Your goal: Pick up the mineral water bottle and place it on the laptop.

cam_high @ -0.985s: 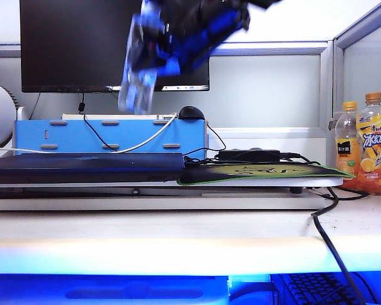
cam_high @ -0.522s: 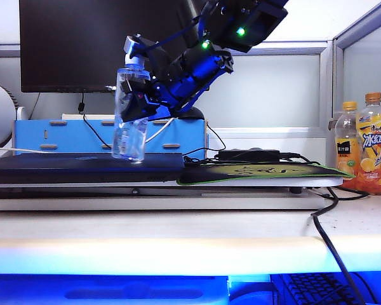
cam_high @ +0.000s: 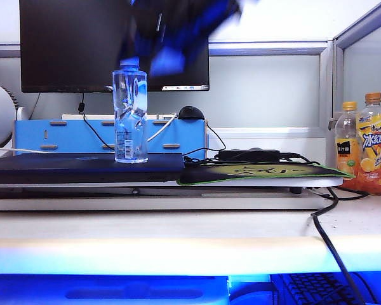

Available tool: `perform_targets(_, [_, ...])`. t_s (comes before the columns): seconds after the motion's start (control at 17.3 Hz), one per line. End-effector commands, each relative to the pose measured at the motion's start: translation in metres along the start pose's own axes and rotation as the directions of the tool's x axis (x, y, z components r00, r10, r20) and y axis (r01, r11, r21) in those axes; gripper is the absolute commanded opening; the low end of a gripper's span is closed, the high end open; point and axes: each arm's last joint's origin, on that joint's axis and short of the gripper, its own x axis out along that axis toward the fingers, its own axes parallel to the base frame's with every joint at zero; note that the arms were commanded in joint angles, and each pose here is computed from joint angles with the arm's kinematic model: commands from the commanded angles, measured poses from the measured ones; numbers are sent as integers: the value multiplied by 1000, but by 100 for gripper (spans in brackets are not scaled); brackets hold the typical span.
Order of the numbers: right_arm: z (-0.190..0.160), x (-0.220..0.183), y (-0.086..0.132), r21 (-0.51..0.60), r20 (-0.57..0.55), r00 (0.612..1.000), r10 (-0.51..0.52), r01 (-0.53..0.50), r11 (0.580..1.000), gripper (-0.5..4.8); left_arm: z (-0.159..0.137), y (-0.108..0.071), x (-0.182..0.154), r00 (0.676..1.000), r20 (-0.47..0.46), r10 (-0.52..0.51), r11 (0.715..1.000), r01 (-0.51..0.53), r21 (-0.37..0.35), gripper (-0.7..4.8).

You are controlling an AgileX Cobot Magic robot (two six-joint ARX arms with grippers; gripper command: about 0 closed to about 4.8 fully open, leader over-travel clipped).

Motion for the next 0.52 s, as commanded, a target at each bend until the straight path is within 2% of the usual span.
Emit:
perform_targets(0.06, [58, -54, 0, -36, 154, 979, -136, 143, 989, 479, 0, 0, 0, 1000, 2, 0, 1000, 0, 1, -2])
perform_targets(0.12, [76, -77, 1, -35, 204, 962, -183, 194, 980, 479, 0, 0, 0, 1000, 3, 0, 1000, 0, 2, -2])
perform_targets(0.17, [95, -103, 3, -30, 261, 939, -224, 240, 970, 386, 0, 0, 0, 1000, 2, 0, 1000, 0, 2, -2])
perform_targets(0.23, [112, -132, 5, -24, 322, 910, -262, 284, 958, 192, 0, 0, 0, 1000, 2, 0, 1000, 0, 2, -2])
perform_targets(0.29, [132, -170, 10, -5, 395, 863, -314, 344, 939, 80, 0, 0, 0, 1000, 2, 0, 1000, 0, 2, -2])
perform_targets(0.35, [151, -222, 18, 21, 472, 807, -354, 391, 920, 74, 0, 0, 0, 1000, 2, 0, 1000, 0, 2, -2])
perform_targets(0.46, [163, -273, 30, 33, 539, 762, -359, 406, 913, -6, 0, 0, 0, 1000, 2, 0, 1000, 0, 2, -2])
perform_targets(0.52, [167, -314, 40, 41, 578, 732, -360, 415, 909, -5, 0, 0, 0, 1000, 2, 0, 1000, 0, 1, -2])
